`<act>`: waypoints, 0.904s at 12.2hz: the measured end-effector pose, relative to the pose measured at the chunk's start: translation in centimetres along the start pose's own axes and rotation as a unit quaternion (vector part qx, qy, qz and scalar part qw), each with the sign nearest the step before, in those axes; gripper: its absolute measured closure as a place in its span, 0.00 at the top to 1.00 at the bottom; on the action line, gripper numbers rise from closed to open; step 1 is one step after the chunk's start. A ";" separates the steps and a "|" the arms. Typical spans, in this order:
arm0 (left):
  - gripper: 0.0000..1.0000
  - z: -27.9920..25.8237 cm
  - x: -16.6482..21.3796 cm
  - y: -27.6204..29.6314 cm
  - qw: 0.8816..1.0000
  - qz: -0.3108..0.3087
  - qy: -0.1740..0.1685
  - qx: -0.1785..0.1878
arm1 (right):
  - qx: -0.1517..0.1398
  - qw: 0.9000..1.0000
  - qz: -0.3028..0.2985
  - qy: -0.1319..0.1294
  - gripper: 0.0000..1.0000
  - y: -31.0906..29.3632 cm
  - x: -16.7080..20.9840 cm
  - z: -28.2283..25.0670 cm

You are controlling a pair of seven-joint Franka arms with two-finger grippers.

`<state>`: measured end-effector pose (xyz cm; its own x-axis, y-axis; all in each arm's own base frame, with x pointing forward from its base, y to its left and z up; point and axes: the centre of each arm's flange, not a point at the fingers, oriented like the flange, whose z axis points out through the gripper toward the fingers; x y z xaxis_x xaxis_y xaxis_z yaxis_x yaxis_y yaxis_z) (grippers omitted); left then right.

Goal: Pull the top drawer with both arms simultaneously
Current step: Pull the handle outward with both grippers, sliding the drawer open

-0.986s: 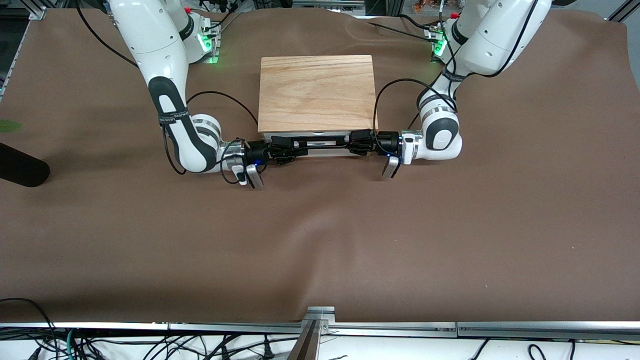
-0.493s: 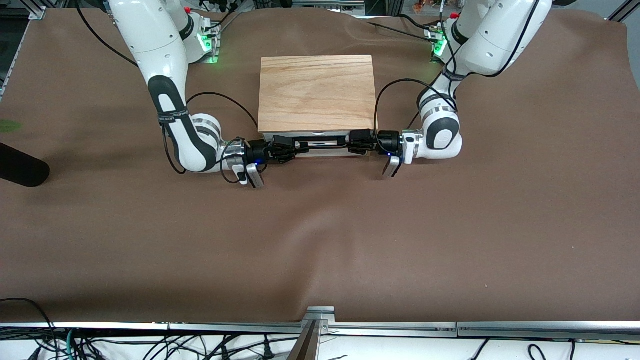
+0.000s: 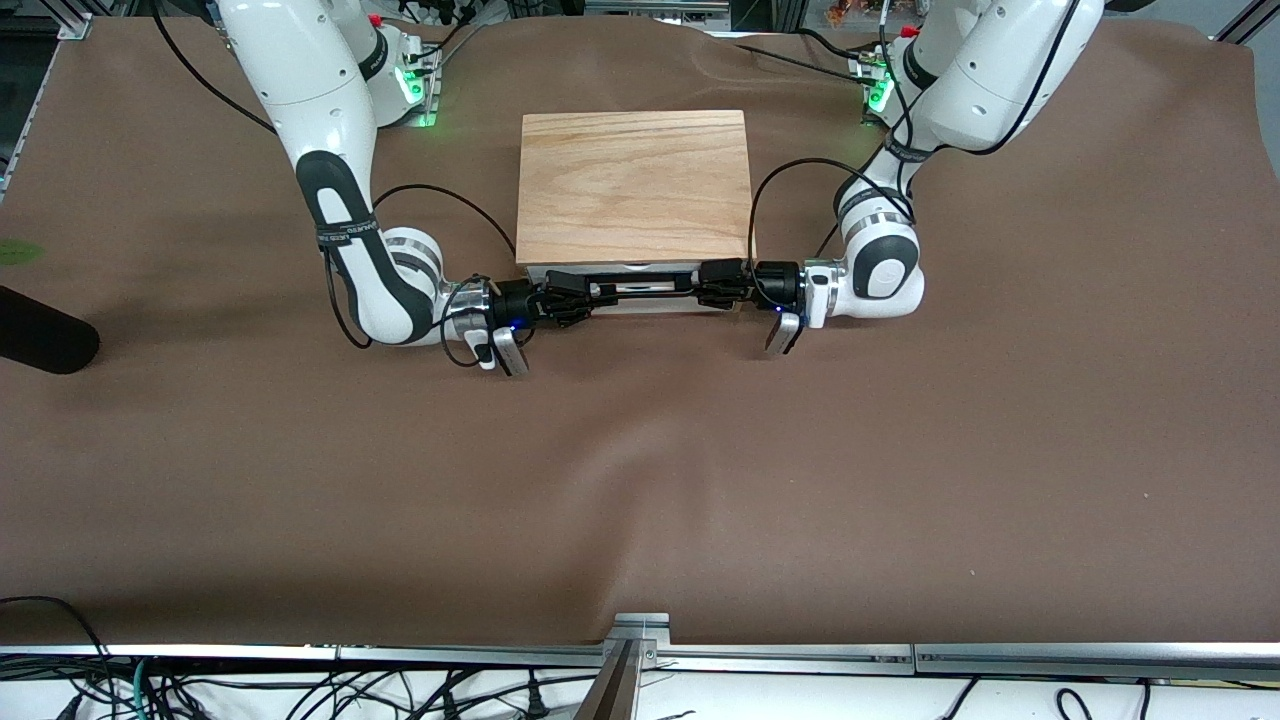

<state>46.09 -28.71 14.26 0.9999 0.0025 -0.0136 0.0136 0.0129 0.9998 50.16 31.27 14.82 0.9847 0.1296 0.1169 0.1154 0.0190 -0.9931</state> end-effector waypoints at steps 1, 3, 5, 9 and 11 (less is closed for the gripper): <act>0.20 0.0 0.0 0.0 1.000 -0.002 0.000 -0.002 | -0.001 1.000 -0.001 -0.001 0.18 0.0 0.1 0.0; 0.10 0.0 0.1 0.1 1.000 -0.003 0.002 -0.006 | -0.003 1.000 0.001 -0.003 0.18 -0.1 0.4 0.0; 0.10 0.0 0.1 0.1 1.000 -0.003 0.003 -0.006 | -0.005 1.000 0.002 -0.009 0.18 -0.2 0.7 0.1; 0.10 -0.1 0.1 0.1 1.000 -0.005 0.004 -0.006 | -0.007 1.000 0.007 -0.020 0.18 -0.2 1.2 0.1; 0.10 -0.1 0.2 0.0 1.000 -0.005 0.005 -0.006 | -0.007 1.000 0.011 -0.023 0.18 -0.2 1.4 0.1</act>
<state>46.24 -28.59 14.30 0.9997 0.0114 -0.0235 0.0232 0.0254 0.9994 51.48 31.58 15.20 0.9798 0.1762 0.0950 0.0963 0.0010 -0.9953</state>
